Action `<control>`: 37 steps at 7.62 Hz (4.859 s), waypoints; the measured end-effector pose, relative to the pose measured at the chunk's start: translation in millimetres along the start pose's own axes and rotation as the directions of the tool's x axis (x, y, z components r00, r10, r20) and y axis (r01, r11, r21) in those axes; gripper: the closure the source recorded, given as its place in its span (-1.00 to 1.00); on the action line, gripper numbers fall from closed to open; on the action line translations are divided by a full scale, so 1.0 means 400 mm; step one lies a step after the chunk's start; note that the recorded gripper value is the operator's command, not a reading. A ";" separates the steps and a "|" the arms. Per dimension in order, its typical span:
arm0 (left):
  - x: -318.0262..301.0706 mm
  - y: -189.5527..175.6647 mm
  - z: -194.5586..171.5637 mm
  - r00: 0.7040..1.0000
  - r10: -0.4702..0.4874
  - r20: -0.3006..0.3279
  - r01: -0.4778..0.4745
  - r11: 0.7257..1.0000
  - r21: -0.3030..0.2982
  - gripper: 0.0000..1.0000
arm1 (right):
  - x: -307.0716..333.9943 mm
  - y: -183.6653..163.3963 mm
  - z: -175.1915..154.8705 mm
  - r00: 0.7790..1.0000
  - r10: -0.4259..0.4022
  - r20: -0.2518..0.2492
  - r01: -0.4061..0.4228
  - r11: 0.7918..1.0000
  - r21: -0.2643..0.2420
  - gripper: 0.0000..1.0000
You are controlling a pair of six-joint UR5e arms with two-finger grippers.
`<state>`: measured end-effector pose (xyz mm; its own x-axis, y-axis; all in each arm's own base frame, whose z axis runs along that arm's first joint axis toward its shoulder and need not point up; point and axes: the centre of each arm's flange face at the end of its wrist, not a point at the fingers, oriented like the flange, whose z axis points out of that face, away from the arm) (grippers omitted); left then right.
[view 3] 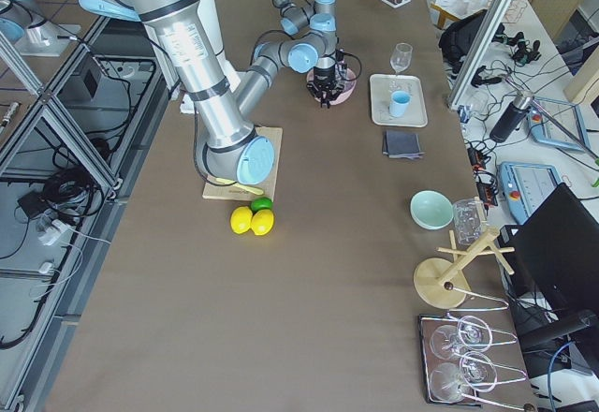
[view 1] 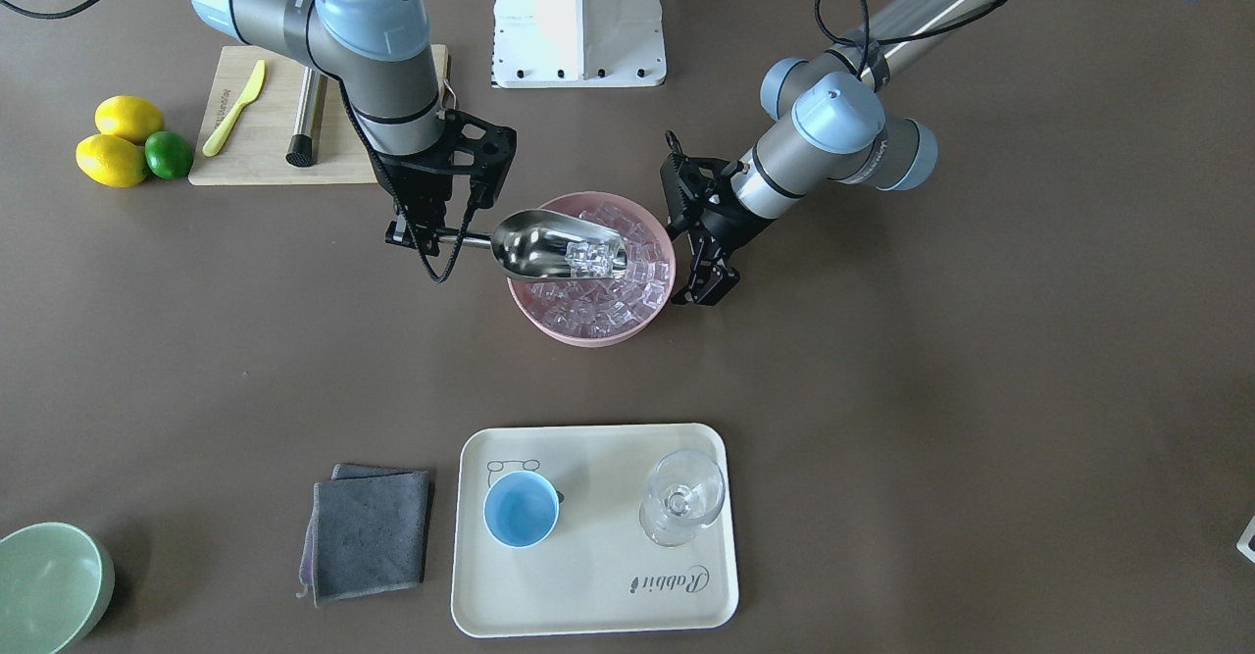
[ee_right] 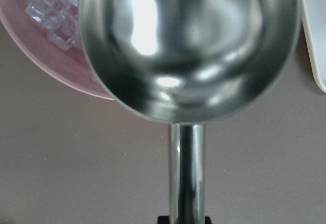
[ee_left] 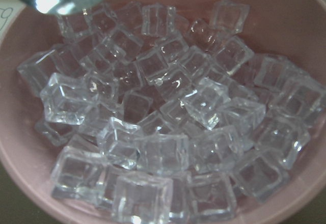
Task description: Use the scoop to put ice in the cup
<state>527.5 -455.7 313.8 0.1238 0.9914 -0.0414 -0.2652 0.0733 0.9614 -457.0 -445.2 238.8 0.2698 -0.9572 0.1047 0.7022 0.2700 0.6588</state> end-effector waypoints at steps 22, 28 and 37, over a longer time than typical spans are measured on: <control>-0.325 0.619 -0.587 0.716 -0.643 0.271 0.697 0.649 -0.304 -0.98 | 0.540 -0.212 -0.104 0.834 0.551 0.016 -0.430 0.668 -0.608 1.00; -0.419 1.078 -1.071 0.497 -0.720 0.485 0.859 0.487 -0.158 -0.99 | 0.540 -0.231 -0.119 0.842 0.540 -0.015 -0.417 0.632 -0.653 1.00; -0.369 1.140 -1.188 0.450 -0.766 0.459 0.880 0.467 -0.084 -0.99 | 0.286 0.595 -0.140 0.452 0.882 -0.133 -0.853 0.384 -0.355 1.00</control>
<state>-66.2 -517.1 629.2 0.6981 0.3406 -0.6298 -0.0955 0.9161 0.3895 -222.1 -484.4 365.9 0.8289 -0.1808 0.5294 0.2729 0.9567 -0.1006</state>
